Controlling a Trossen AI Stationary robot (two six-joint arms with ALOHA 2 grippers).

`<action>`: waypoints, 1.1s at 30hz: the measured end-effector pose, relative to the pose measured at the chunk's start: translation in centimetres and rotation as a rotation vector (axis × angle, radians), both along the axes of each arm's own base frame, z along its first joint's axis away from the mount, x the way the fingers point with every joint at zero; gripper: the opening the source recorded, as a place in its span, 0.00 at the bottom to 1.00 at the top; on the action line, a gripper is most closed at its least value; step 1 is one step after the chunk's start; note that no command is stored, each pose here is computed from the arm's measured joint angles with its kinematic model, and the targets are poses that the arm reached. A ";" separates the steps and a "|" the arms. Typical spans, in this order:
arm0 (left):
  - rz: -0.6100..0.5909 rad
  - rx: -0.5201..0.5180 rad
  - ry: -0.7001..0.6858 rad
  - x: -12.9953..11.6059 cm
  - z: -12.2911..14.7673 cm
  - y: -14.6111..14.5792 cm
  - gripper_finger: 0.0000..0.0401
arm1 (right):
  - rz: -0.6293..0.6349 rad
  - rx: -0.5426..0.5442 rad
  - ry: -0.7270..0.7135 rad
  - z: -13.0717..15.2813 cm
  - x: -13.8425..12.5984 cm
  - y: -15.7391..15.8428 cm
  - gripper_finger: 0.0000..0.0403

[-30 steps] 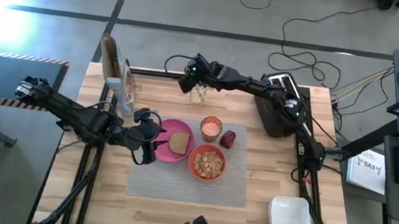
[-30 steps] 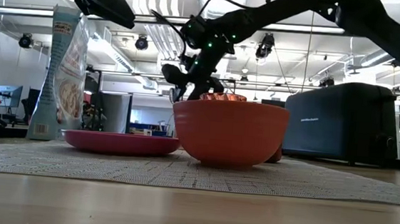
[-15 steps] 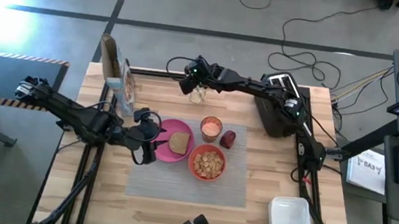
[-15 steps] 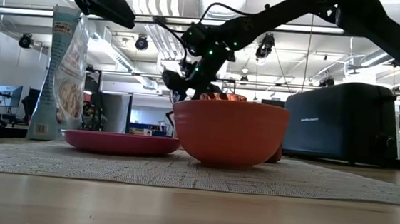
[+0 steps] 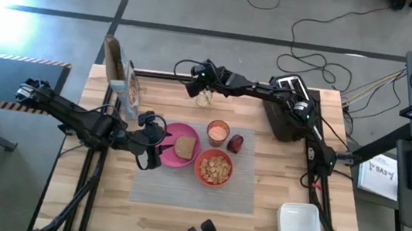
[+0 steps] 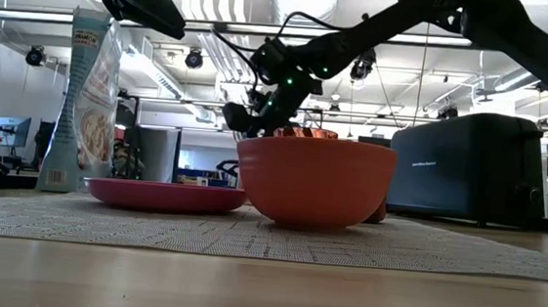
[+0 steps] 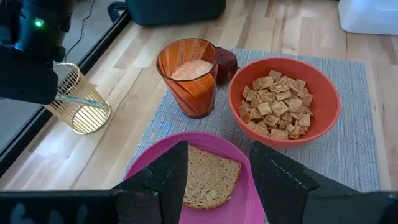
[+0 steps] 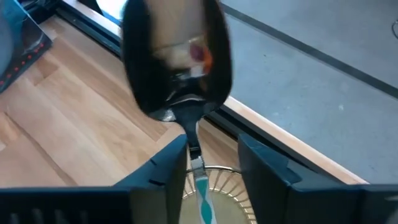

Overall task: Arrange a breakfast setting
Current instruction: Put the white patterned spoon on the gray table mat to the right of the orange bowl

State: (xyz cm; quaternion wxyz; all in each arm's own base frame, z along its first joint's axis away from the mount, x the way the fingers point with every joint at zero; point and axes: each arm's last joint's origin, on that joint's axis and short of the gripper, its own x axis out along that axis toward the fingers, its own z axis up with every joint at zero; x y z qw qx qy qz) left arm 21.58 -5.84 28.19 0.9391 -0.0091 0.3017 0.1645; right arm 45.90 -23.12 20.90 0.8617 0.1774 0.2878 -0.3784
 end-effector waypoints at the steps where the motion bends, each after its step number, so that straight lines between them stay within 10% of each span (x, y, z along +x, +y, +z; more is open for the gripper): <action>1: 0.000 0.000 0.000 0.0 0.0 0.0 0.39 | 0.000 0.000 -0.001 0.0 0.0 0.0 0.29; 10: 0.000 0.000 0.000 0.0 0.0 0.0 0.39 | 0.014 -0.014 -0.013 0.2 0.1 0.0 0.05; 33: 0.000 0.000 0.000 0.0 0.0 0.0 0.39 | 0.096 0.005 -0.042 6.2 -2.1 1.4 0.04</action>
